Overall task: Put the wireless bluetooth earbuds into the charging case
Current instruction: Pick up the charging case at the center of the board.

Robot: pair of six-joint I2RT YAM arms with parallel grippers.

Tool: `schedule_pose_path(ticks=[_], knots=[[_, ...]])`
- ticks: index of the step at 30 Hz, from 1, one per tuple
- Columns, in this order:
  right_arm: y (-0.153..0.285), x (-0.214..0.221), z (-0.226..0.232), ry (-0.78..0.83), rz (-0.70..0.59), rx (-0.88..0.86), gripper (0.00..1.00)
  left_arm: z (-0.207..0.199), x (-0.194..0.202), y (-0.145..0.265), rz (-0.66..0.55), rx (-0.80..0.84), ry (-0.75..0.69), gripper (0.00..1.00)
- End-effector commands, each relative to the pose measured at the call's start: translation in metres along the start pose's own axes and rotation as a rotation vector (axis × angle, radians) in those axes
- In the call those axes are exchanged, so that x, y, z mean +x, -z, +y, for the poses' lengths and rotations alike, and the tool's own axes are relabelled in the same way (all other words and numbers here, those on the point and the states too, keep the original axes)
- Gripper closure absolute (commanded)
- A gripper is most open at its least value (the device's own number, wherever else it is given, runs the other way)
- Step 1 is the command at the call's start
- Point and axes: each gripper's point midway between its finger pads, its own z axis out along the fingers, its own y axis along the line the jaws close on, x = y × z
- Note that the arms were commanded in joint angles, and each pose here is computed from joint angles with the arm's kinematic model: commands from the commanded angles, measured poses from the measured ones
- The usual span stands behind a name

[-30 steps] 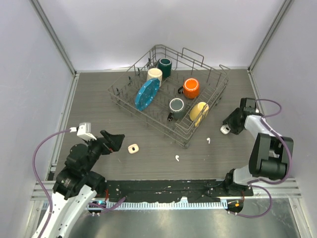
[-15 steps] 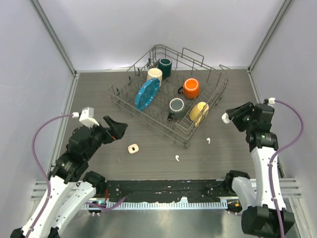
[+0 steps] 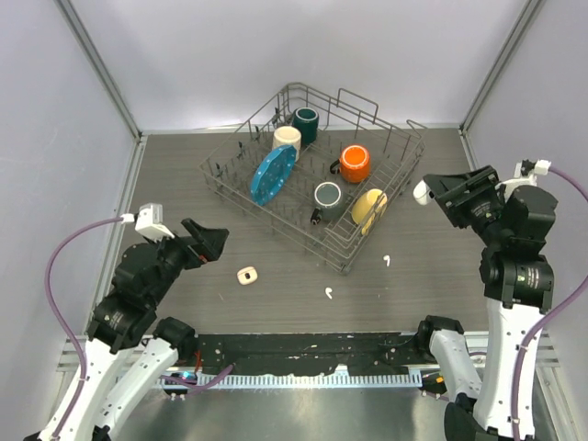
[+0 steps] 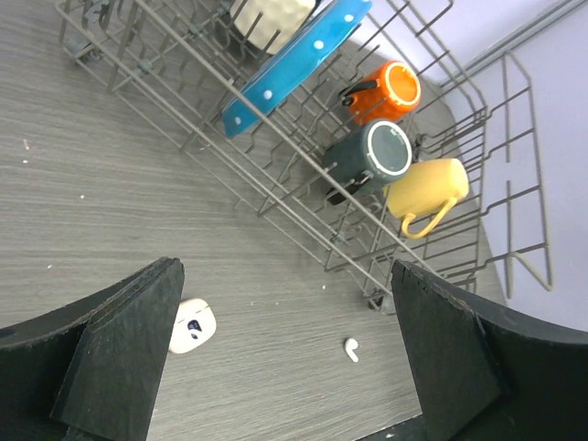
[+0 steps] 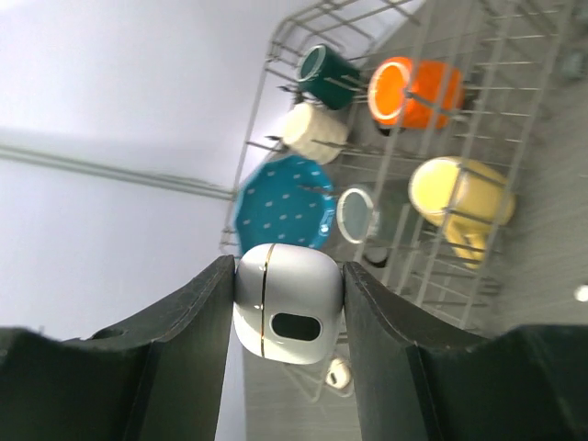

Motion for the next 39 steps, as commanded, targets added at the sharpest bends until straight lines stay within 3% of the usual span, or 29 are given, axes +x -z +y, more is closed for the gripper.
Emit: schedule_pose_path(ticks=[1,6,11,20,27,32,39], knots=[[0.022,-0.002,0.058,-0.021,0.053,-0.186,0.99,-0.002,-0.008,0.002,0.007,-0.014,-0.045,0.0],[0.021,0.002,0.076,-0.092,0.107,-0.278,0.99,-0.023,-0.019,-0.007,-0.013,0.064,-0.054,0.0],[0.008,0.011,0.077,-0.131,0.169,-0.297,0.99,-0.046,-0.015,-0.027,0.054,0.118,-0.076,0.0],[-0.031,0.069,0.097,-0.21,0.262,-0.301,0.99,-0.096,-0.024,-0.035,-0.018,0.198,-0.129,0.0],[-0.046,0.099,0.121,-0.276,0.232,-0.323,0.99,-0.15,-0.022,-0.028,-0.158,0.271,-0.221,0.0],[-0.056,0.123,0.125,-0.318,0.26,-0.318,0.99,-0.188,0.003,-0.019,-0.233,0.332,-0.332,0.0],[-0.056,0.141,0.13,-0.332,0.293,-0.327,0.99,-0.215,0.01,-0.019,-0.319,0.391,-0.322,0.0]])
